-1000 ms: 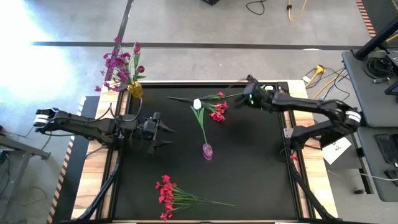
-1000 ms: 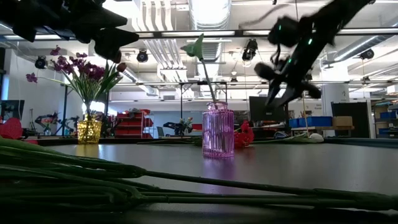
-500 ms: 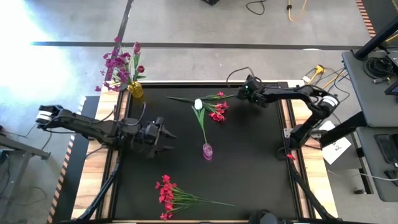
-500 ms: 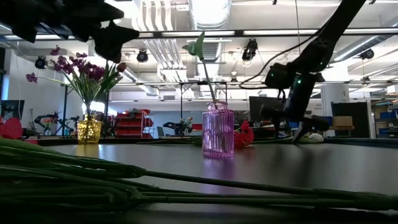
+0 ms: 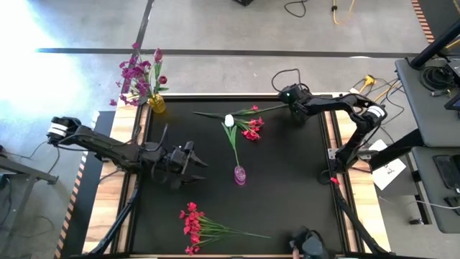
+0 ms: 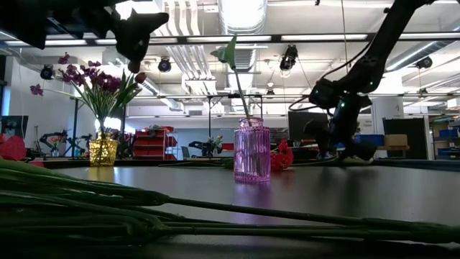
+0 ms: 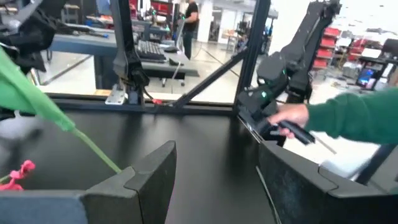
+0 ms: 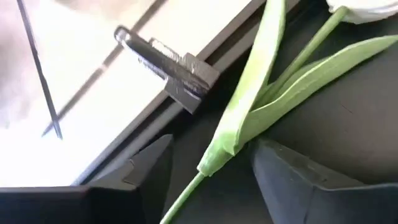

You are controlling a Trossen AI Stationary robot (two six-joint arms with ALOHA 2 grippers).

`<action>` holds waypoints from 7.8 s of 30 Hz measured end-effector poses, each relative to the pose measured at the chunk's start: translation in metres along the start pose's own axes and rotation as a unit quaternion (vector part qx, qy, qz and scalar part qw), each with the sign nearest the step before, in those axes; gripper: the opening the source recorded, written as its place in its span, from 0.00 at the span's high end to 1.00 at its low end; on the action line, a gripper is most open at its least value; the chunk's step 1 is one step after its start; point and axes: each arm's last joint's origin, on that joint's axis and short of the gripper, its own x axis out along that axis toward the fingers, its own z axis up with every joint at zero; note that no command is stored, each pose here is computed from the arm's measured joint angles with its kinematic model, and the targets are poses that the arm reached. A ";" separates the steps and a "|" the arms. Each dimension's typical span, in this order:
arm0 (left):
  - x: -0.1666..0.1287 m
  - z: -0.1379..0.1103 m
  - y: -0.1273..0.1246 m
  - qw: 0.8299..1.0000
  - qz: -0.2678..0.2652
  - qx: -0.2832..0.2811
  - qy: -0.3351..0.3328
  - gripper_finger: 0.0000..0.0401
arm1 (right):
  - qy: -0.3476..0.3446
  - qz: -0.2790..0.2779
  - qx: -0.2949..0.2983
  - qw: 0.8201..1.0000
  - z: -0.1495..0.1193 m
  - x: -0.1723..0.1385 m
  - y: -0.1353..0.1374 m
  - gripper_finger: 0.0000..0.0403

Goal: Sort flowers into vase by color
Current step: Put the white tulip into the violet vase

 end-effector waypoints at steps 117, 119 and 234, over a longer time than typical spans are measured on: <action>-0.026 -0.011 -0.005 0.982 0.168 -0.041 0.076 0.47 | 0.308 0.125 -0.616 0.714 -0.115 -0.190 -0.078 0.80; -0.026 -0.011 -0.005 0.982 0.168 -0.041 0.075 0.47 | 0.309 0.120 -0.618 0.713 -0.119 -0.188 -0.078 0.76; 0.069 -0.075 0.179 0.943 0.252 0.039 0.212 0.43 | -0.025 0.611 -0.577 0.541 -0.185 -0.275 -0.058 0.38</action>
